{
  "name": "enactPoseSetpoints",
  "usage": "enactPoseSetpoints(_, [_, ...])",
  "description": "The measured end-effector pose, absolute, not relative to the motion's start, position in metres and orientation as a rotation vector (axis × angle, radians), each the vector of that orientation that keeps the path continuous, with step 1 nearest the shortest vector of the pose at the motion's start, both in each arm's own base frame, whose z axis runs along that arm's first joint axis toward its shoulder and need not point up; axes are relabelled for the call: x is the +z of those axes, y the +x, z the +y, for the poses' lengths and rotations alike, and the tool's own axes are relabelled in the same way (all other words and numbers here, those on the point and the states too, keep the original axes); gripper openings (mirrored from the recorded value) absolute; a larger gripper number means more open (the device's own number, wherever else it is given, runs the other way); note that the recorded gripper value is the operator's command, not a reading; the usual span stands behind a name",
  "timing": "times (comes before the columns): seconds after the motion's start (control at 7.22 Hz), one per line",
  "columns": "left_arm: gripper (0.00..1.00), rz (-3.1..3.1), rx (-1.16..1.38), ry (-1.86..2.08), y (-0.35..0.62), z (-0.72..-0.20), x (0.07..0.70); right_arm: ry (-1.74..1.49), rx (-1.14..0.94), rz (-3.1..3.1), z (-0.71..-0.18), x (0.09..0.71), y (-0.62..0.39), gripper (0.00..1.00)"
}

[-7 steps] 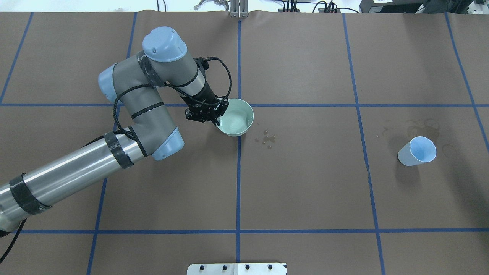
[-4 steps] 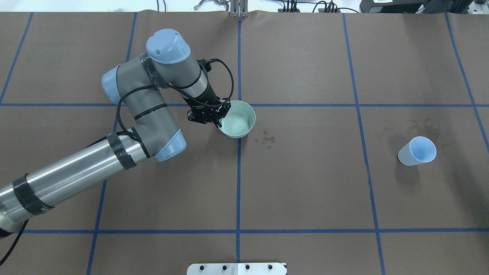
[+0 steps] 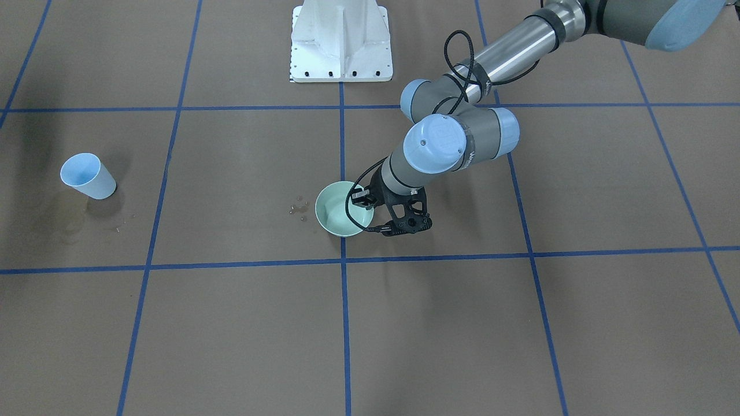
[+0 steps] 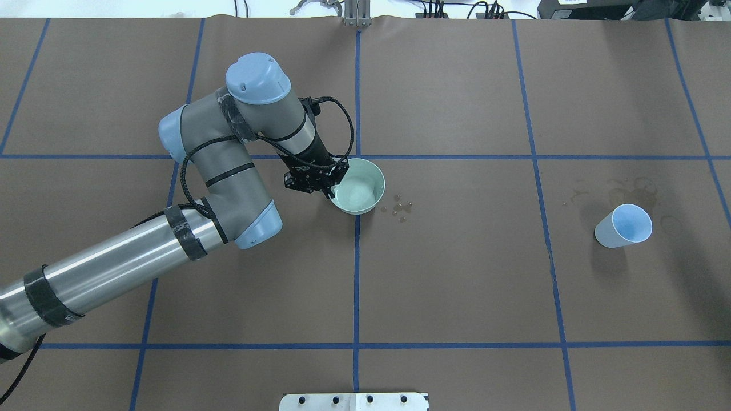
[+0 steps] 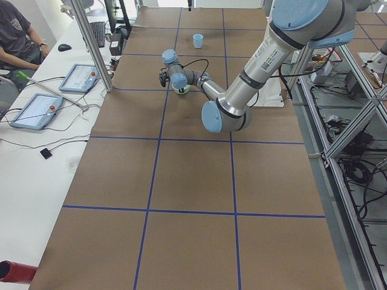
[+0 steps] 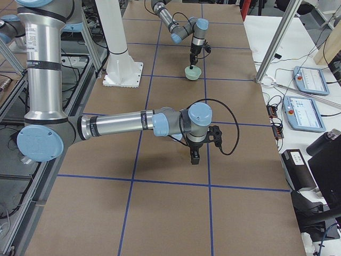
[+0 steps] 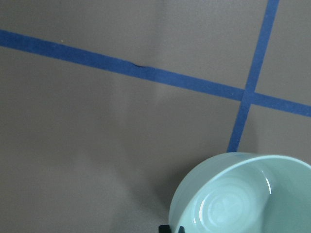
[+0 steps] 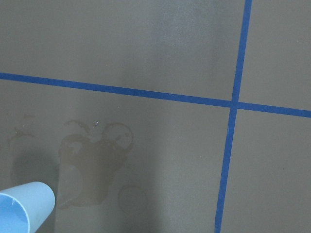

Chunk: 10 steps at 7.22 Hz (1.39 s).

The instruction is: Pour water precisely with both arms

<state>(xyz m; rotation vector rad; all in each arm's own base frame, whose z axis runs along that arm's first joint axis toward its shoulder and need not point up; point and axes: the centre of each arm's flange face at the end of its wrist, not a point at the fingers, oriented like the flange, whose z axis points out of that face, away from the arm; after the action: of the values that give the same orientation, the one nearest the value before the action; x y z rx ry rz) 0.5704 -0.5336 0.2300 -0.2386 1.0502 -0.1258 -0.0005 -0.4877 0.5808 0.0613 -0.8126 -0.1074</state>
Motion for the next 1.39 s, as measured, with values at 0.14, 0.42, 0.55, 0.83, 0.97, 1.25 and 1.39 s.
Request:
enactPoseSetpoints(0.14, [0.37,1.049,-0.124,-0.240,0.572,-0.532,0.231,0.061,-0.107,-0.813,-0.488,0.581,-0.001,1.00])
enactPoseSetpoints(0.42, [0.59,1.048,-0.122,-0.243,0.574,-0.530,0.231,0.061,-0.107,-0.813,-0.488,0.581,-0.001,1.00])
enactPoseSetpoints(0.55, [0.70,1.051,-0.121,-0.242,0.573,-0.530,0.230,0.060,-0.107,-0.813,-0.488,0.581,-0.001,1.00])
enactPoseSetpoints(0.83, [0.77,1.104,-0.124,-0.201,0.545,-0.536,0.201,0.067,-0.120,-0.814,-0.492,0.576,-0.006,1.00])
enactPoseSetpoints(0.97, [0.78,1.133,-0.129,-0.177,0.519,-0.536,0.180,0.070,-0.140,-0.816,-0.494,0.573,-0.014,1.00])
enactPoseSetpoints(1.25, [0.85,1.122,-0.169,-0.168,0.465,-0.525,0.162,0.154,-0.215,-0.834,-0.483,0.573,-0.030,1.00])
enactPoseSetpoints(1.39, [0.85,1.108,-0.185,-0.170,0.446,-0.517,0.168,0.222,-0.272,-0.852,-0.475,0.571,-0.046,1.00])
